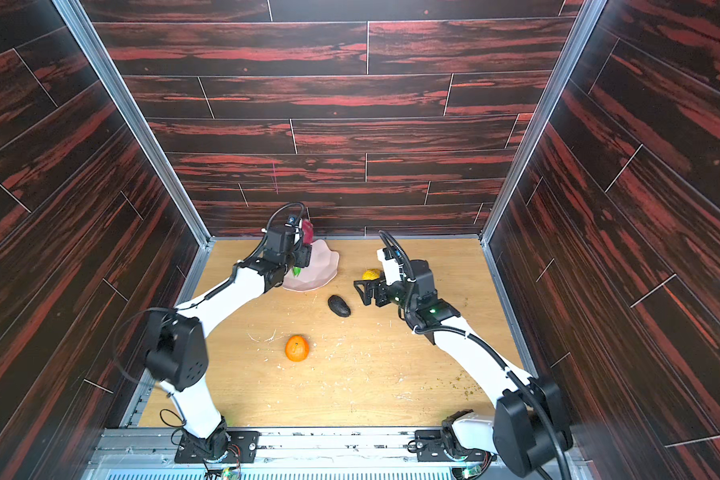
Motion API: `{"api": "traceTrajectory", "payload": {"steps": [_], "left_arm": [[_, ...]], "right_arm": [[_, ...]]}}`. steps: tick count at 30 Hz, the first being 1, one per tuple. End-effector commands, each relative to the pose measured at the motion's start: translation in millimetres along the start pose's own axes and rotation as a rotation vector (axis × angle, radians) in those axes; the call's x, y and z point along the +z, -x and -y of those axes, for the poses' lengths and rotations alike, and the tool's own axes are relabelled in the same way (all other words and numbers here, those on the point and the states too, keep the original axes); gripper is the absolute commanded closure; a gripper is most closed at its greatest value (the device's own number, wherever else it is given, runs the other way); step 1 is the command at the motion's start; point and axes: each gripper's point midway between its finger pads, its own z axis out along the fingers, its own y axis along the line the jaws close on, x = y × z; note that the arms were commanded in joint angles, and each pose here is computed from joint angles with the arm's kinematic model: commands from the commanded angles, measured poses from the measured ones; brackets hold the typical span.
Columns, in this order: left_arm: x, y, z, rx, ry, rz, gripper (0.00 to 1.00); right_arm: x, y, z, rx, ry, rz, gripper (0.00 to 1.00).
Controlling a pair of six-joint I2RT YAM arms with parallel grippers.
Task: Arrange fruit in a fruit bowl
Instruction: Place the fruit in the fruit bowl.
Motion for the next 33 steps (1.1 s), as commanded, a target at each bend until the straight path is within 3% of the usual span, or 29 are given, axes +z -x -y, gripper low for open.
{"api": "traceTrajectory", "payload": {"steps": [1, 11, 24, 33], "left_arm": [[20, -15, -11, -0.018, 0.035, -0.088, 0.39], [70, -47, -9, -0.002, 0.040, -0.212, 0.39], [92, -82, -2, -0.006, 0.028, -0.289, 0.38], [85, -80, -6, -0.017, 0.044, -0.269, 0.13]], "right_arm": [[9, -3, -5, -0.098, 0.063, 0.075, 0.02], [9, -46, -21, -0.116, 0.213, 0.096, 0.01], [11, -56, -23, -0.092, 0.239, 0.070, 0.01], [13, -59, -23, -0.082, 0.244, 0.058, 0.01]]}}
